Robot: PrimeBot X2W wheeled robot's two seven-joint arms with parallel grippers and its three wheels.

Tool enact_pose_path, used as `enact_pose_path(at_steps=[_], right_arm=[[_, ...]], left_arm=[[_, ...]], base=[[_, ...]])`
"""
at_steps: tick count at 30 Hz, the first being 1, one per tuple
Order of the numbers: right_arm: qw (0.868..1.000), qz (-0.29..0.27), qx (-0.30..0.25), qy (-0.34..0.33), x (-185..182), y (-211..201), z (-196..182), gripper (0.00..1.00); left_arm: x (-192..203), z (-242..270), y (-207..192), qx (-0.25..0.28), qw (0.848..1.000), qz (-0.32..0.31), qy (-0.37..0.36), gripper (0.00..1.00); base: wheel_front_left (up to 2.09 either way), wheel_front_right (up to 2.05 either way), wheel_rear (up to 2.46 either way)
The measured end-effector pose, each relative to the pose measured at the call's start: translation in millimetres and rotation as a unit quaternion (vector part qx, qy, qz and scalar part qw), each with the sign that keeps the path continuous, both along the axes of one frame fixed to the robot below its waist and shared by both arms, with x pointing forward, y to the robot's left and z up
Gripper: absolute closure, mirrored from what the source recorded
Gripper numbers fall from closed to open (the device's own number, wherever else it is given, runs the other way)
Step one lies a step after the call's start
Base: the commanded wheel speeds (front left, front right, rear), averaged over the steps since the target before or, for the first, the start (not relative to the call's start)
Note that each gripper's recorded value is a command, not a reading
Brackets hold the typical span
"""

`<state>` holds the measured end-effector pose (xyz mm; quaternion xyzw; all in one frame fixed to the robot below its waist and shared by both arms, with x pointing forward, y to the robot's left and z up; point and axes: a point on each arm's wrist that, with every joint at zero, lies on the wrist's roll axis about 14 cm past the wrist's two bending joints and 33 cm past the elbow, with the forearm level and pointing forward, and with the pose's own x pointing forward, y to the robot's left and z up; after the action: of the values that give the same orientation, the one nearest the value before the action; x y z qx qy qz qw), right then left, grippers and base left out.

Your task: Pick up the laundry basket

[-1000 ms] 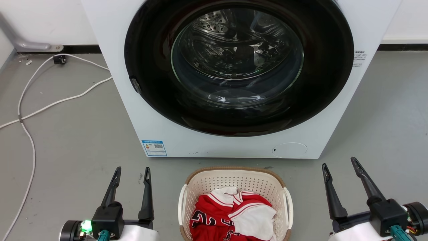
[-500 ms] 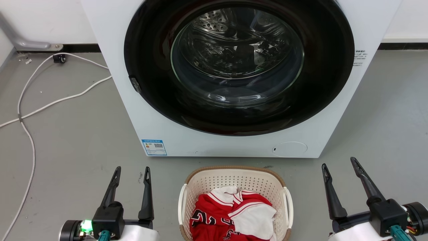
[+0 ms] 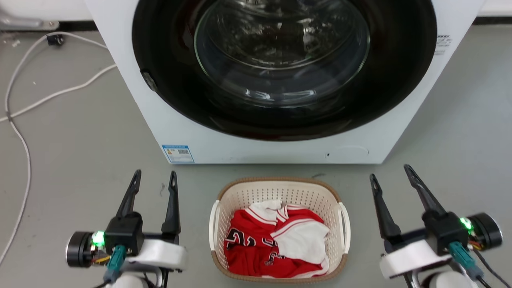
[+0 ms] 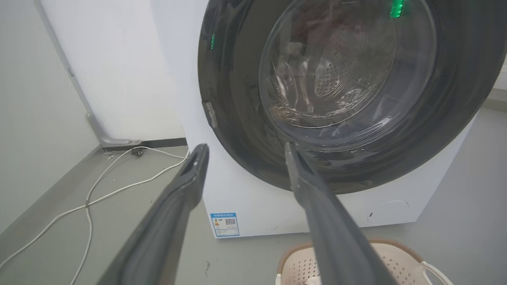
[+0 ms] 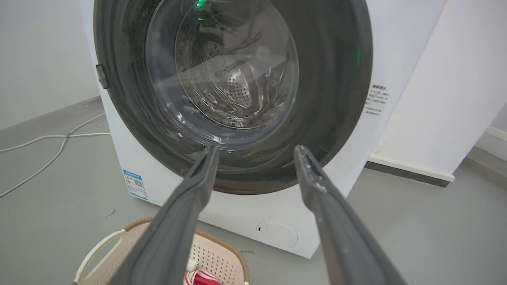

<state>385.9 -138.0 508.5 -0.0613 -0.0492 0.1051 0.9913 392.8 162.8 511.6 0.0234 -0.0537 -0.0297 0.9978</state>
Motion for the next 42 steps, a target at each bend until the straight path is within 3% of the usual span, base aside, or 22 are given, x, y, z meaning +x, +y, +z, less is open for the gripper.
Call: enact_pose_path(at_steps=[13, 19, 29, 42], right_arm=[[0.994, 0.021, -0.046, 0.096, 71, 9, -80, 0.00], [0.981, 0.022, -0.061, 0.180, 81, 4, -144, 0.00], [0.946, 0.037, -0.085, 0.311, 71, 0, -241, 0.00], [0.904, 0.055, -0.098, 0.412, 58, 0, -323, 0.00]], left_arm=[[82, -83, -5, 0.018, 0.993, -0.044, 0.104, 0.00], [94, -156, -10, 0.029, 0.977, -0.067, 0.200, 0.00], [96, -254, -26, 0.047, 0.938, -0.109, 0.327, 0.00], [86, -337, -40, 0.060, 0.891, -0.141, 0.427, 0.00]], base=[[0.00, 0.00, 0.00], [0.00, 0.00, 0.00], [0.00, 0.00, 0.00], [0.00, 0.00, 0.00]])
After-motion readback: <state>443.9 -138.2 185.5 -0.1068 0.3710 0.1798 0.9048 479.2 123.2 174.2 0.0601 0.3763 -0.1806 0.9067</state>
